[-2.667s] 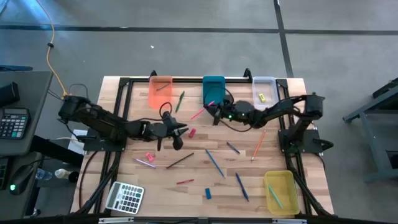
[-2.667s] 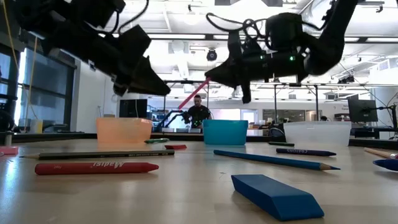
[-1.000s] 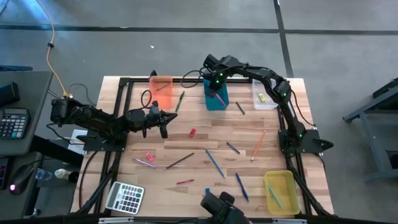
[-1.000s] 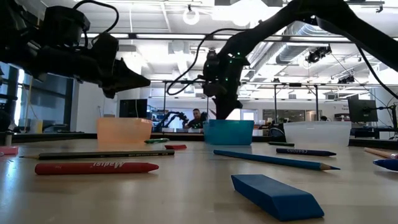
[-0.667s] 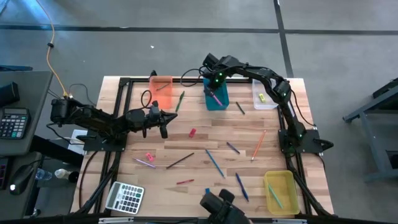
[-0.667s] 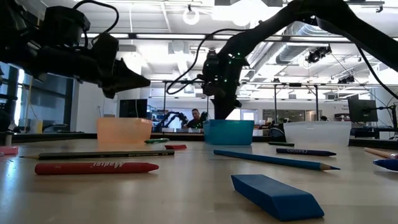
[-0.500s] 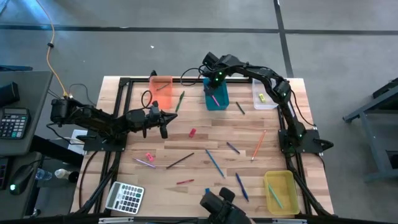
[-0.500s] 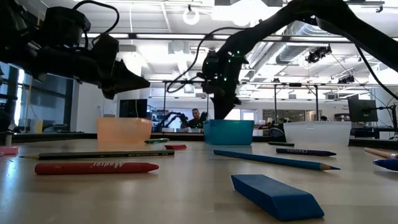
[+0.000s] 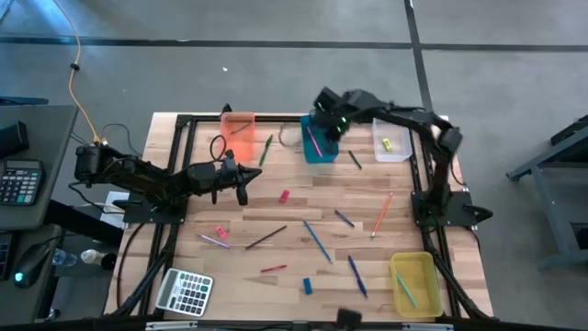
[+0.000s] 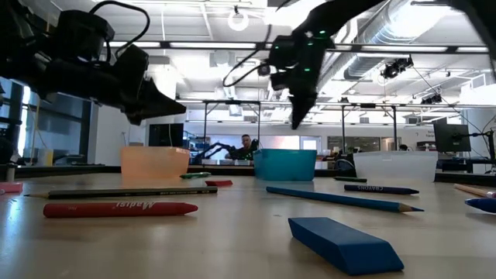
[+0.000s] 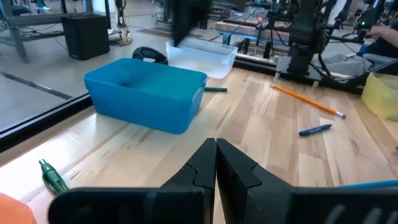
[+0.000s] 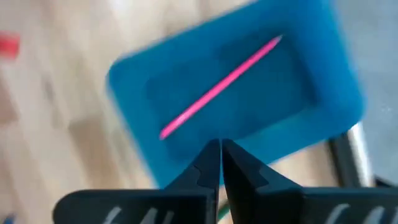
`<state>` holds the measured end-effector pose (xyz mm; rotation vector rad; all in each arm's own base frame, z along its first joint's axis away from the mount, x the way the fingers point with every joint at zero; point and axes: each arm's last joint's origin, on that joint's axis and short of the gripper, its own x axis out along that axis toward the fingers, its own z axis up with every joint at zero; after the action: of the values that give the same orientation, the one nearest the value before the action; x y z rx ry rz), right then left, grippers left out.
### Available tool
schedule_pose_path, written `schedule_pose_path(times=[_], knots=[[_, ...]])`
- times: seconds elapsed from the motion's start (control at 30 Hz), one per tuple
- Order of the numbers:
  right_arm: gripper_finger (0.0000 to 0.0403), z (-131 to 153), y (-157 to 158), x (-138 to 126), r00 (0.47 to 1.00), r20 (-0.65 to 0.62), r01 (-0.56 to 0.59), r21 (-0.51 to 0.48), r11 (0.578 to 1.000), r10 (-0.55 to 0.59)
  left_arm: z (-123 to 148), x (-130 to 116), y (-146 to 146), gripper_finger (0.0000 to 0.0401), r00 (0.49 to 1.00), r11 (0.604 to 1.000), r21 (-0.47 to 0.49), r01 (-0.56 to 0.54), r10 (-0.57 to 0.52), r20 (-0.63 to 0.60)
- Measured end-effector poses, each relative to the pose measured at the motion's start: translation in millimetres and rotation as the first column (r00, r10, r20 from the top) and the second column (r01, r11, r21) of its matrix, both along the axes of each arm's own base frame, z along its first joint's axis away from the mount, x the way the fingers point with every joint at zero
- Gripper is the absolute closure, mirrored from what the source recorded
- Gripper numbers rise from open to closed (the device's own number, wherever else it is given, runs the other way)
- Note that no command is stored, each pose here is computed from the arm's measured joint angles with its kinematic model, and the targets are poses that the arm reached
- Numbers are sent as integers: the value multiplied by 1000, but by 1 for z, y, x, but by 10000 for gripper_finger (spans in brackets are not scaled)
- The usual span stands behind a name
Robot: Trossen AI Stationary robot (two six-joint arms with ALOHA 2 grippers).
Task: Sort crayons/erasers/pens/pencils in bins
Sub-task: Adjust the blue bin
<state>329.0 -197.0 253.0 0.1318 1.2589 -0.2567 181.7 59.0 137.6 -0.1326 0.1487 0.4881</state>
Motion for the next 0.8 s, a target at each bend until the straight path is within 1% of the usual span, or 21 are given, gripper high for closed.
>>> schedule_pose_path(times=[0.1,0.17,0.23,0.33,0.43,0.53,0.8], knots=[[401,-15,32,-18,999,14,-47,9,999,47,0,0,0,401,1000,1000,0,-2,2,-2],[400,-21,52,-27,995,52,-86,-13,996,87,0,0,1,401,1000,1000,0,-5,5,-2],[401,-26,69,-31,988,101,-116,-39,992,120,0,-1,2,401,1000,1000,0,-11,11,-2],[402,-40,84,-30,979,148,-133,-52,990,139,0,-1,4,401,1000,1000,-1,-24,24,-1],[403,-51,87,-23,971,184,-138,-74,988,150,0,-2,6,401,999,999,-1,-34,34,-1],[403,-60,81,-16,977,173,-109,-103,989,125,0,-2,7,401,999,999,-8,-41,41,3],[403,-74,65,2,981,173,-71,-110,991,90,0,-2,7,401,999,999,-16,-42,42,7]])
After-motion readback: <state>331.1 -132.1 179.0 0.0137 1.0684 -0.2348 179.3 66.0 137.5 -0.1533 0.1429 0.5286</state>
